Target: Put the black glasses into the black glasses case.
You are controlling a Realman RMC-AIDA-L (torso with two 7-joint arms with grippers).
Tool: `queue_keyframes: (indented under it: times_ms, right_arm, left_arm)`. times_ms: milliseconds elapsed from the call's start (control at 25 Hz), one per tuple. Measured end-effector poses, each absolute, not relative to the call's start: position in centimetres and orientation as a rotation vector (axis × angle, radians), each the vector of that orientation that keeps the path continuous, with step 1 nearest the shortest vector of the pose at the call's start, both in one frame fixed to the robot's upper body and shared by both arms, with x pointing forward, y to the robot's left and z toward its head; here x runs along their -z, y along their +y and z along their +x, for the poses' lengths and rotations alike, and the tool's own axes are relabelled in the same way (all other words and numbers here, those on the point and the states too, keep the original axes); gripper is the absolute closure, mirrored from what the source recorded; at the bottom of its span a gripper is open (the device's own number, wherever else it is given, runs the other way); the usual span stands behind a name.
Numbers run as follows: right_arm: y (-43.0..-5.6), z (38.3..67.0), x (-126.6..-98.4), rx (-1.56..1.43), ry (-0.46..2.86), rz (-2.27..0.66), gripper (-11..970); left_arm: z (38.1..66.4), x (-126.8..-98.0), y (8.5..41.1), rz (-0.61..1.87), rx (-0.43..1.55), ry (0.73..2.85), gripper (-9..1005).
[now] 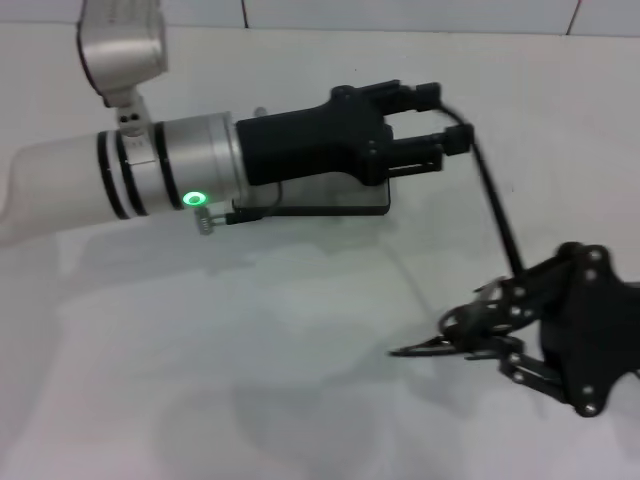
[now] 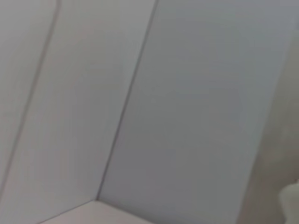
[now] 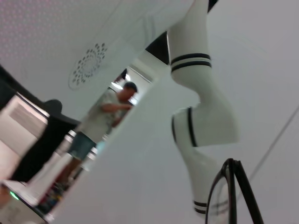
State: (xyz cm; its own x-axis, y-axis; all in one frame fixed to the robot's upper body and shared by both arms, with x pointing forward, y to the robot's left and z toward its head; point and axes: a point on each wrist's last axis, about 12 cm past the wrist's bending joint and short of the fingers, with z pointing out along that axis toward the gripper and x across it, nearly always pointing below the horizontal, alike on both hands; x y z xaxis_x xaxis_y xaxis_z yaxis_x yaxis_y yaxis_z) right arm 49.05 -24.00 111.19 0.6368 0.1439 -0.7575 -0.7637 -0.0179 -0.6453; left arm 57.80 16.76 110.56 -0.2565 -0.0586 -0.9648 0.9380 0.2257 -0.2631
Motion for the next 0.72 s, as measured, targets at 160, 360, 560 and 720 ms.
queue_keyframes:
  times_ms: [160, 360, 560, 720]
  right_arm:
    - [-21.9, 50.5, -110.7, -0.892, 0.649, -1.417, 846]
    - [-21.0, 51.2, -110.0, -0.938, 0.765, -1.421, 845]
    - [-21.3, 51.9, -109.4, -0.909, 0.880, -1.399, 845]
    - [-21.4, 52.3, -109.2, -0.881, 0.925, -1.388, 845]
  left_arm:
    - [57.4, -110.7, 15.7, 0.900, 1.240, 1.406, 284]
    - [56.4, -110.6, 14.7, 0.942, 1.233, 1.306, 284]
    - [55.9, -110.6, 14.8, 0.956, 1.224, 1.256, 284]
    - [55.8, -110.7, 14.8, 0.968, 1.220, 1.233, 284]
